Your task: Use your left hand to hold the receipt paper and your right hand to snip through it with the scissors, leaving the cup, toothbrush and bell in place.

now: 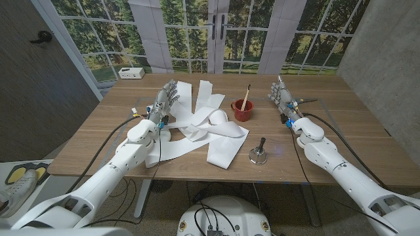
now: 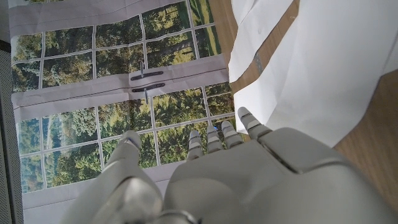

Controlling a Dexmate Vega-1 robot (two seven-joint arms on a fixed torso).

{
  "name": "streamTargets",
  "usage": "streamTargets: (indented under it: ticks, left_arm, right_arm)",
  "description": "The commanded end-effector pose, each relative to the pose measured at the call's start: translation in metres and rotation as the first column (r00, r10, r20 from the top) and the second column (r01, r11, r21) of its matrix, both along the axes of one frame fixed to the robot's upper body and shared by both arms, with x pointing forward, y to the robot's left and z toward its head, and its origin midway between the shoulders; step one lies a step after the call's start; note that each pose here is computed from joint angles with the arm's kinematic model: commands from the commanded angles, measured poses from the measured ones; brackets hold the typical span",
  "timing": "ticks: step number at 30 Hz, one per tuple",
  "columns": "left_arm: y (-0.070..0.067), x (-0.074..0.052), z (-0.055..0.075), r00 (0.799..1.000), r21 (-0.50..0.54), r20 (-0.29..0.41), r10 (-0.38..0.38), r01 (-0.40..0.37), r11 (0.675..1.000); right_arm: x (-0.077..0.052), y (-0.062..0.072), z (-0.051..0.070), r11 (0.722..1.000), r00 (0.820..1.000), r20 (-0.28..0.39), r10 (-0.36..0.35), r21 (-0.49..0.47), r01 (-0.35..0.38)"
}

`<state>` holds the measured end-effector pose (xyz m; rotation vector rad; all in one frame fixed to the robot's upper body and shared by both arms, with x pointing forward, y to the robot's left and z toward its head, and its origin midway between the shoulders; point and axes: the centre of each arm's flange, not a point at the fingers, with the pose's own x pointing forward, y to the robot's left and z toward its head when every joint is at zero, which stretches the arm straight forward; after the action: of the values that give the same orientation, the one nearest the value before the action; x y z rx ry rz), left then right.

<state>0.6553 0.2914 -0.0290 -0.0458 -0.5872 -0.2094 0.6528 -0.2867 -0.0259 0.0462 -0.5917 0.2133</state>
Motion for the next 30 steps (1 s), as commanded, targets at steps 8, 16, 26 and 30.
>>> streamTargets:
  ticks: [8, 16, 26, 30]
  left_arm:
    - [0.007, -0.007, -0.001, 1.0, -0.007, 0.015, 0.005, -0.005, 1.0]
    - [0.009, -0.013, 0.002, 0.999, -0.004, 0.042, 0.02, -0.02, 1.0]
    - [0.009, -0.021, 0.003, 0.998, 0.004, 0.057, 0.03, -0.03, 1.0]
    - [0.01, -0.023, 0.003, 0.997, 0.002, 0.061, 0.039, -0.039, 0.999]
  right_arm:
    - [-0.002, 0.007, 0.0, 1.0, 1.0, 0.0, 0.003, -0.006, -0.003]
    - [-0.01, 0.009, 0.008, 0.997, 0.999, 0.013, -0.045, -0.066, 0.045]
    - [-0.019, 0.006, 0.018, 0.987, 0.994, 0.038, -0.099, -0.121, 0.103]
    - [-0.023, 0.004, 0.021, 0.985, 0.994, 0.042, -0.104, -0.134, 0.109]
